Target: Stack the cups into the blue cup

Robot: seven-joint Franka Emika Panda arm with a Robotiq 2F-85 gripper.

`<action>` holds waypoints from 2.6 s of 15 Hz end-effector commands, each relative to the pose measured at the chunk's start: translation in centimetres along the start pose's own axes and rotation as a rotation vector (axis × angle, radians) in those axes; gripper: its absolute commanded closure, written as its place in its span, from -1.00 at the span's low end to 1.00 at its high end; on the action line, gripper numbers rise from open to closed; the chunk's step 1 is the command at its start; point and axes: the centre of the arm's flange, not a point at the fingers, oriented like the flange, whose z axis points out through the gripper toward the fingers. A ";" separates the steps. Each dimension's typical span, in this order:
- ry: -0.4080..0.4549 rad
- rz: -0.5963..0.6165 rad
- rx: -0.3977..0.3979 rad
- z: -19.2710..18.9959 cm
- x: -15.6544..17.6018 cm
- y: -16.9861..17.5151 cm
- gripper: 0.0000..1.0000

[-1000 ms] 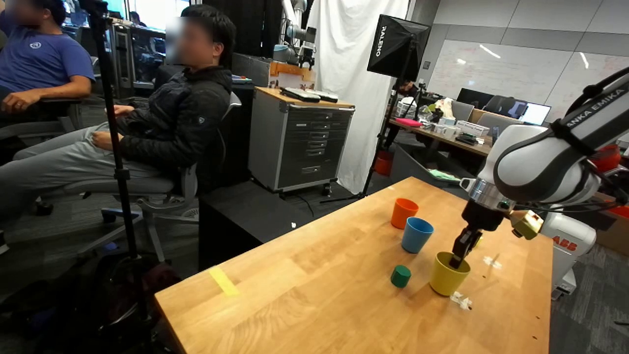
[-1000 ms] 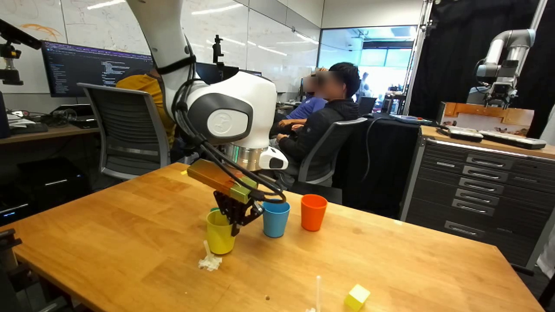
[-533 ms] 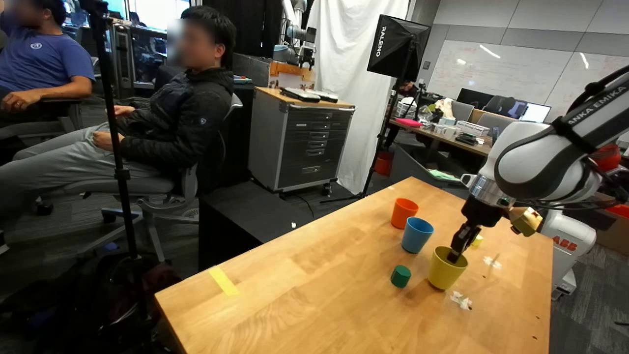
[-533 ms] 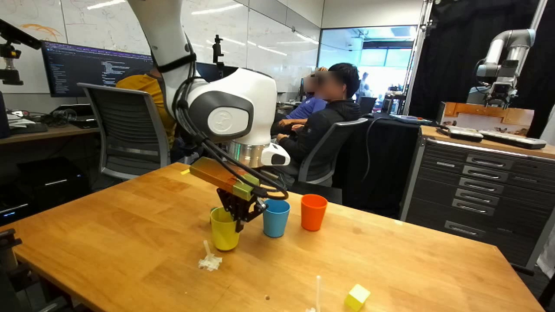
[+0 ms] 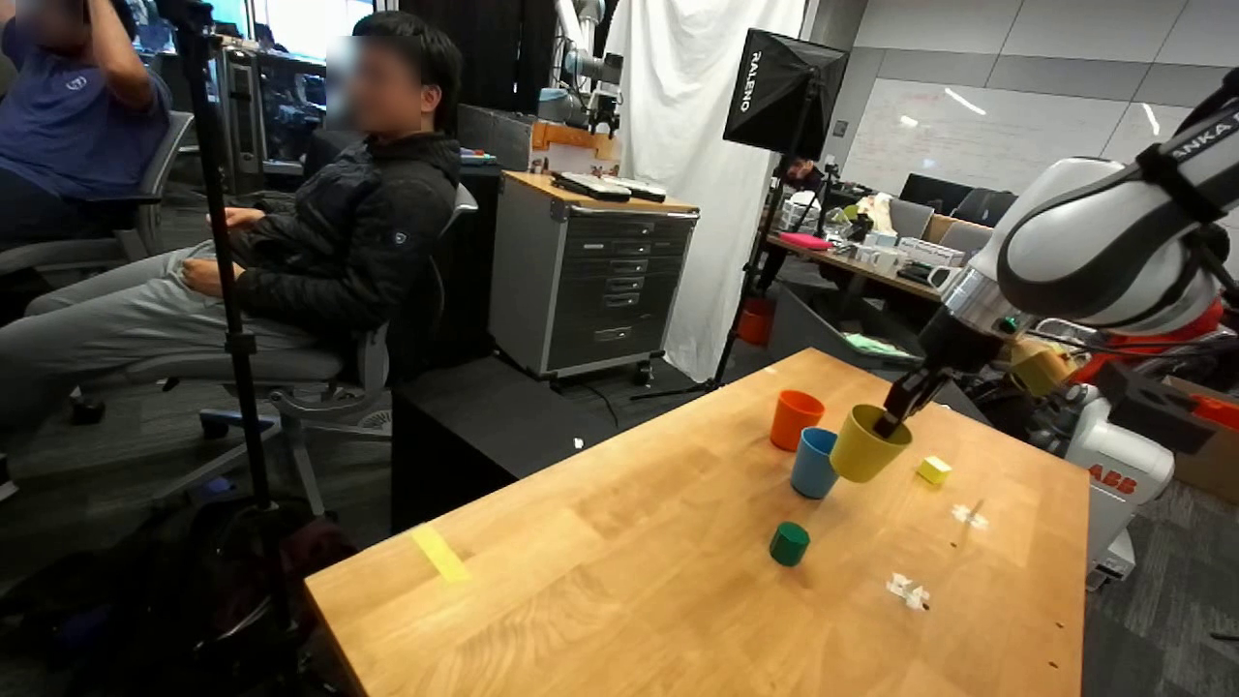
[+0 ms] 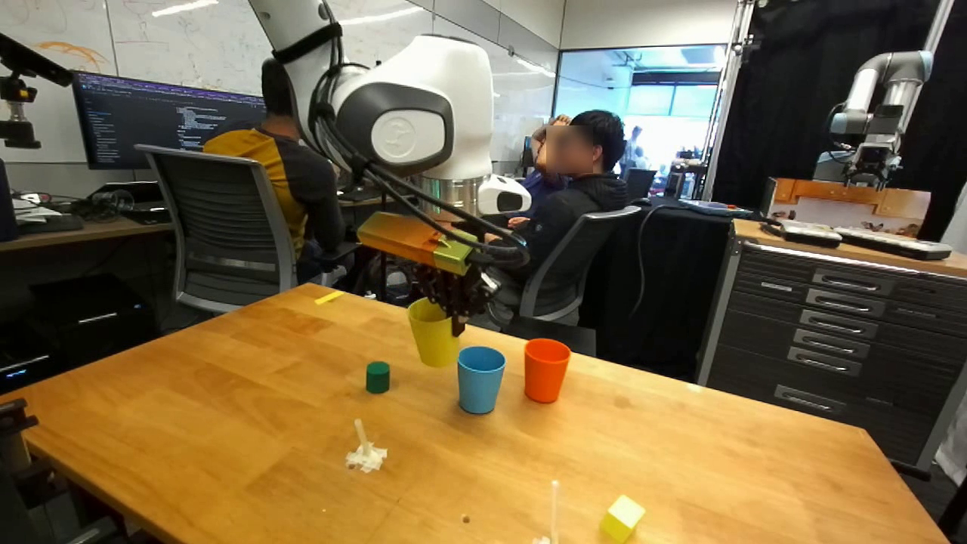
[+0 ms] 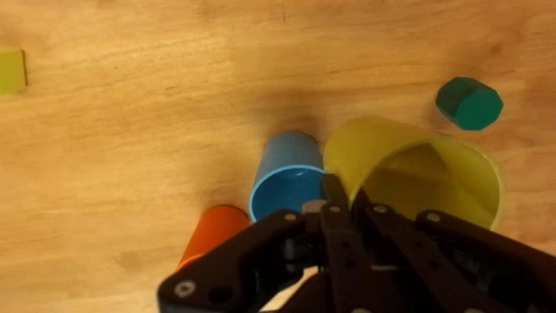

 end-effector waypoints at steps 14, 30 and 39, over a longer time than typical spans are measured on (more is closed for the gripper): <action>0.061 0.157 0.006 -6.2 9.2 6.5 0.91; -0.088 0.151 0.071 1.7 9.4 6.1 0.91; -0.156 0.152 0.088 5.8 8.8 6.5 0.91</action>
